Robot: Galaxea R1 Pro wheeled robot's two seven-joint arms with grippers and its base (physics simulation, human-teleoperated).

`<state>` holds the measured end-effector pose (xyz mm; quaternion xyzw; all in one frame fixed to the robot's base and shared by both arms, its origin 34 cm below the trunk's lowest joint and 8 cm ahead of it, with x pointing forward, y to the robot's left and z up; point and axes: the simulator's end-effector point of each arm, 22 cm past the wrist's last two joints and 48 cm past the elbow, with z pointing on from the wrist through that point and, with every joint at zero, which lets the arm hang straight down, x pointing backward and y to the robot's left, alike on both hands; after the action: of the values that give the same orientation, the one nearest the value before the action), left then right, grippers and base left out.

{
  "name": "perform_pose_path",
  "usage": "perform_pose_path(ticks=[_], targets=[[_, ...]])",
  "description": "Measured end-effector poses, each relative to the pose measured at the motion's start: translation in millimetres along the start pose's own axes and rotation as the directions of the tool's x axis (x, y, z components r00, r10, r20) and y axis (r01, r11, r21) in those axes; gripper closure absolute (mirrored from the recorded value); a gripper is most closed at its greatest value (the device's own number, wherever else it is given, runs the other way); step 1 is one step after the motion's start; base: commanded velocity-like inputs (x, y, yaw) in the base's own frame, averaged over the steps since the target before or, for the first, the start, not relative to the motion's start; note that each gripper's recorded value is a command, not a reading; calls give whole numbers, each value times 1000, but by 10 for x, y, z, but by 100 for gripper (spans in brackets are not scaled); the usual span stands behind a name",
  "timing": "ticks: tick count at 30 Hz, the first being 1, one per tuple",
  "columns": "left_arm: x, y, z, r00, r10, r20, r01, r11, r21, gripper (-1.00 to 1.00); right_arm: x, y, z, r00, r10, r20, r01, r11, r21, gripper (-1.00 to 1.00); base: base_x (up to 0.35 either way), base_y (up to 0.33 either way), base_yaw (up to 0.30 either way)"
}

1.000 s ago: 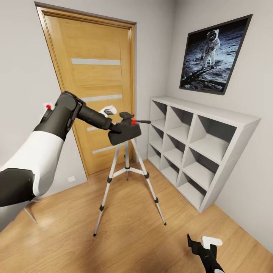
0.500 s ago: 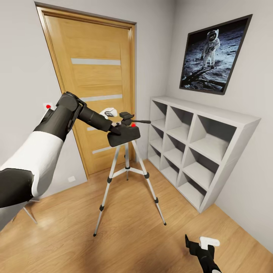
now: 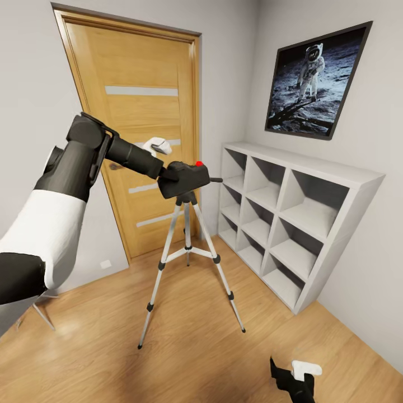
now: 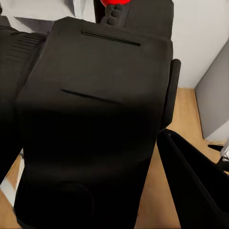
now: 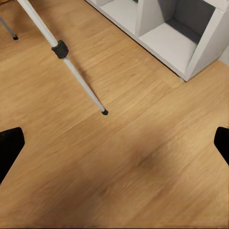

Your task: Attach the digital camera to the camera tripod in the bedroom.

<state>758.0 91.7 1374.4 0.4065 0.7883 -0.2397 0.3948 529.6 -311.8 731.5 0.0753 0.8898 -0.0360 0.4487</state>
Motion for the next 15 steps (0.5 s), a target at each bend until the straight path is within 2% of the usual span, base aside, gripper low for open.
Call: perform_pose_path(ticks=[7,10,15], targets=[[-40,-7,-40,1000,13,9,-12,1000,-8,100,246,108,-120,999,6,-38,-7,1000,-13,-100,0,0,0],[-46,-70,-9,1000,10,27,-11,1000,12,100,269,-88,-130,999,18,-42,-16,999,32,-100,0,0,0],[-23,-111,13,999,2,51,-3,1000,27,100,240,-300,-124,999,4,-37,-2,998,57,-100,0,0,0]])
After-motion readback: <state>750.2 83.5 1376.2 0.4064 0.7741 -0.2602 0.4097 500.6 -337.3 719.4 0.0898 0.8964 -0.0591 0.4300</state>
